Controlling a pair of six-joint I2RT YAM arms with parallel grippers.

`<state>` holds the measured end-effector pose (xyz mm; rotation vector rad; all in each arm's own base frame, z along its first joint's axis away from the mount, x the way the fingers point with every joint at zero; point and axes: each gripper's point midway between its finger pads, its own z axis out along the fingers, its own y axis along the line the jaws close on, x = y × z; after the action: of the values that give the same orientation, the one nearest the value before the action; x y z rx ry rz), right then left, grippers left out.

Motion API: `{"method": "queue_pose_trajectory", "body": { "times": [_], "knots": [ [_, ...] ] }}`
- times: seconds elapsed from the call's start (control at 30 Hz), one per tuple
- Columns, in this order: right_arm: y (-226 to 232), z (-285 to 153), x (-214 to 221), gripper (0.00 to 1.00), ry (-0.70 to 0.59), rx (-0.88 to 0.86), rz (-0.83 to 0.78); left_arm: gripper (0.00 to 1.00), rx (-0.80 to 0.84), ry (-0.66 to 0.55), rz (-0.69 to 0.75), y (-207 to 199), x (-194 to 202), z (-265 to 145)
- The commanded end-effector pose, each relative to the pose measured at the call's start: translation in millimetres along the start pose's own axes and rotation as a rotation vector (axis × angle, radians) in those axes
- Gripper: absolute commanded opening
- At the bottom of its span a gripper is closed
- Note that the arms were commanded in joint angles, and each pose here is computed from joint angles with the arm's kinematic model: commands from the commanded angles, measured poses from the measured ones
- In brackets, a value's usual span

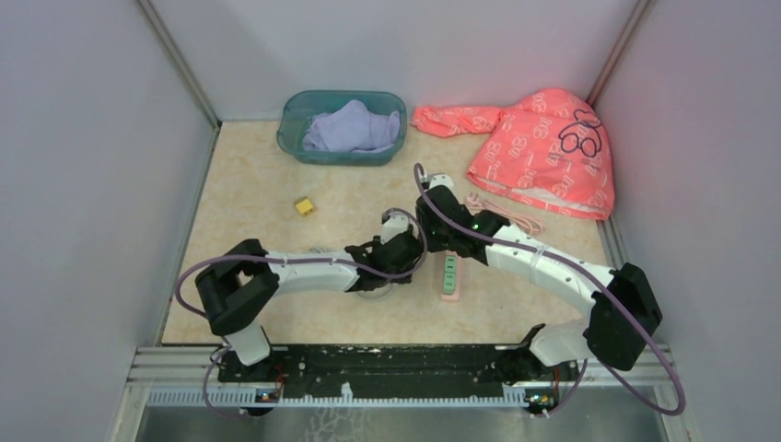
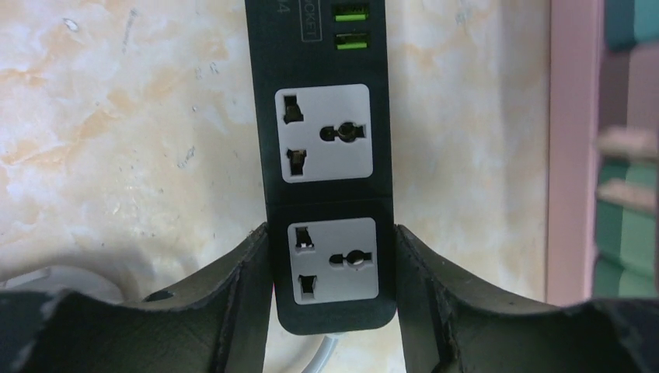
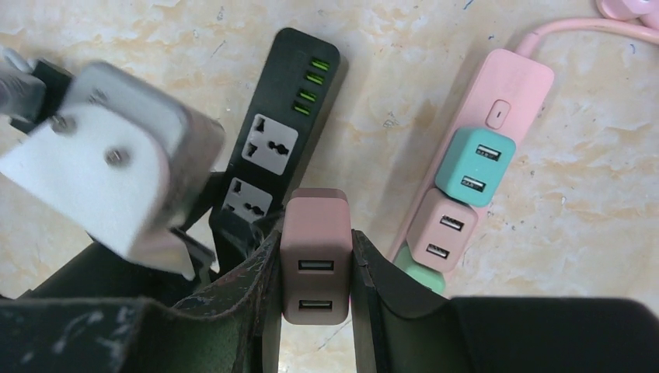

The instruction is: Insert the plug

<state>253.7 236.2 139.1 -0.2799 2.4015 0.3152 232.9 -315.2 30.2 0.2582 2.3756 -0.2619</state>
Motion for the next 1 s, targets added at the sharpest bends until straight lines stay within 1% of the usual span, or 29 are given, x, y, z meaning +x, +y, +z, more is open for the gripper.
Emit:
{"method": "queue_pose_trajectory", "body": {
  "times": [0.0, 0.1, 0.2, 0.27, 0.43, 0.47, 0.53, 0.63, 0.73, 0.83, 0.97],
  "knots": [
    [6.2, -9.7, -27.6, 0.00, -0.084, -0.006, 0.010, 0.46, -0.197, 0.063, -0.232, 22.5, 8.7, 10.6],
    [1.2, -10.4, -28.6, 0.00, -0.089, 0.010, 0.018, 0.46, -0.288, 0.074, -0.364, 23.8, 0.1, 11.8],
    [-5.1, -12.4, -30.3, 0.00, -0.100, 0.025, 0.033, 0.47, -0.361, 0.095, -0.438, 20.4, -5.5, 12.6],
    [-8.5, -13.6, -31.5, 0.00, -0.106, 0.031, 0.040, 0.50, -0.374, 0.114, -0.466, 14.2, -7.0, 13.8],
    [-12.2, -18.7, -36.3, 0.00, -0.127, 0.030, 0.045, 0.62, -0.332, 0.137, -0.510, 2.8, -8.3, 18.4],
    [-12.7, -19.6, -36.6, 0.00, -0.130, 0.030, 0.045, 0.67, -0.324, 0.133, -0.513, 2.4, -10.8, 17.6],
    [-14.1, -20.9, -37.6, 0.00, -0.134, 0.030, 0.045, 0.75, -0.302, 0.117, -0.517, 1.5, -18.9, 12.1],
    [-15.7, -23.0, -40.0, 0.00, -0.144, 0.031, 0.045, 0.84, -0.272, 0.072, -0.523, 2.4, -35.2, 0.0],
    [-16.4, -24.8, -42.0, 0.00, -0.150, 0.029, 0.041, 0.88, -0.235, 0.018, -0.528, 4.7, -52.2, -14.9],
    [-13.4, -26.0, -45.5, 0.00, -0.159, 0.013, 0.033, 0.90, -0.190, -0.023, -0.540, 11.6, -62.9, -27.7],
    [-7.3, -26.3, -49.4, 0.00, -0.159, -0.011, 0.029, 0.89, -0.139, -0.040, -0.575, 33.4, -61.6, -39.5]
  ]
}}
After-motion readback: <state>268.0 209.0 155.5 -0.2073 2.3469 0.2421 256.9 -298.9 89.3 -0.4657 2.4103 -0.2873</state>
